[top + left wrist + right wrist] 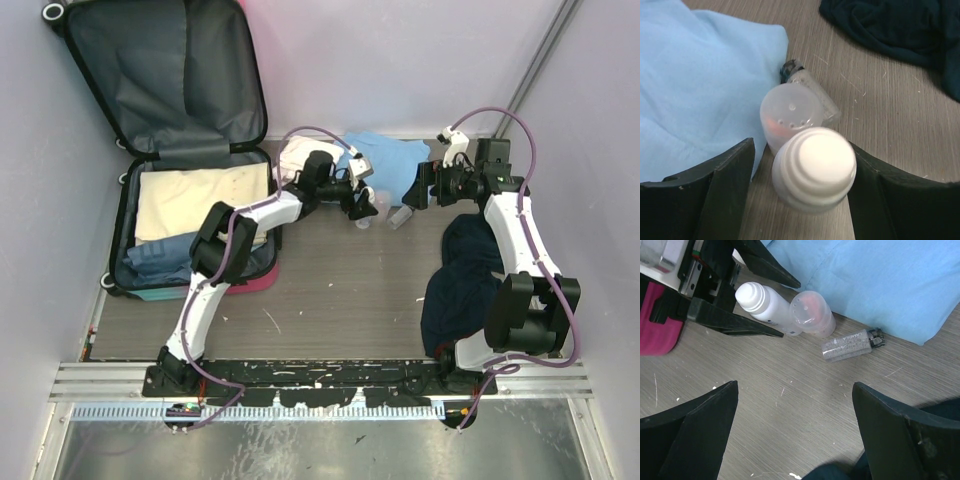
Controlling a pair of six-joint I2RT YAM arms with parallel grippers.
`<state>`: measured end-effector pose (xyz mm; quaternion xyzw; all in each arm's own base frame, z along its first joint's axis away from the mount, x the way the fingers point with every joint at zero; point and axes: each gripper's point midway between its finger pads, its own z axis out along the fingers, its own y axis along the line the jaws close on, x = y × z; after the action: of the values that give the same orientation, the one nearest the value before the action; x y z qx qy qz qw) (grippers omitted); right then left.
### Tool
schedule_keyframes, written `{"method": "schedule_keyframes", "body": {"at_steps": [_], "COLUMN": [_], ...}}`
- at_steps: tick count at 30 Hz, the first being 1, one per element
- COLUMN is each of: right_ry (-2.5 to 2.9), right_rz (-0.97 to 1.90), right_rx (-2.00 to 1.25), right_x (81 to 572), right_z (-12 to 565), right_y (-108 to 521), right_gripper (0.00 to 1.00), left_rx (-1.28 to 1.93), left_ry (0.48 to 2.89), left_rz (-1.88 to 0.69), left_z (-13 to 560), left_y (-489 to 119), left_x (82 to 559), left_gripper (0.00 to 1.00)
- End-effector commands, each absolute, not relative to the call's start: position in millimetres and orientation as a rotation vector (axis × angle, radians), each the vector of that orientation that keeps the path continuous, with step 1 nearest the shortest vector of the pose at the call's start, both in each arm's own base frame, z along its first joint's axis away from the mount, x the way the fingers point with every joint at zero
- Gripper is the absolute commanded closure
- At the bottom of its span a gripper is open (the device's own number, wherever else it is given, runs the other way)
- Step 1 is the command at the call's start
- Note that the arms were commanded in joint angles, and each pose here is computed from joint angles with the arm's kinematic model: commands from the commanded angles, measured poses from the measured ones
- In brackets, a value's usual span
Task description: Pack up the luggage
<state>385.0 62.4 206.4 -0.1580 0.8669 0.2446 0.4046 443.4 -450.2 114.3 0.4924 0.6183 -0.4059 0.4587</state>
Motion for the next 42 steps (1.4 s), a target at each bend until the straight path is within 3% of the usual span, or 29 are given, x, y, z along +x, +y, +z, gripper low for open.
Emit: {"method": "schedule_keyframes", "body": {"at_steps": [1,7,10,19,26,30,36,42], "right_ry": [2.117,2.113,2.102,2.072,2.062,2.064,2.088,2.115], "right_rz": [0.611,0.627,0.652,0.708,0.715,0.720,0.715,0.676], "right_rx": [-0.412,-0.417,-0.413,-0.430,-0.455,-0.462,-0.470,-0.485], "right_x": [391.7,388.7,386.8,380.7,382.6,382.9,383.7,387.3], "right_z": [228.8,228.9,230.8,238.4,245.4,244.0,233.0,230.0], "right_y": [62.4,64.7,68.1,76.6,78.0,79.3,78.9,73.9], "right_gripper": [0.00,0.00,0.00,0.00,0.00,0.00,0.00,0.00], "left_rx": [1.176,1.196,1.212,1.292,1.462,1.632,1.676,1.934], "left_ry": [1.374,1.409,1.471,1.717,1.957,2.050,2.101,2.223], "left_rz": [-0.981,-0.994,-1.001,-0.858,-0.632,-0.512,-0.538,-0.445], "left_z": [154.8,175.1,187.8,253.4,272.2,255.6,216.7,163.5], "left_y": [-466.9,-436.8,-405.8,-291.0,-175.0,-138.5,-136.5,-110.9], "left_x": [456.5,434.4,418.9,361.0,316.6,291.9,288.9,273.9], "left_gripper": [0.37,0.75,0.85,0.86,0.87,0.89,0.89,0.89]}}
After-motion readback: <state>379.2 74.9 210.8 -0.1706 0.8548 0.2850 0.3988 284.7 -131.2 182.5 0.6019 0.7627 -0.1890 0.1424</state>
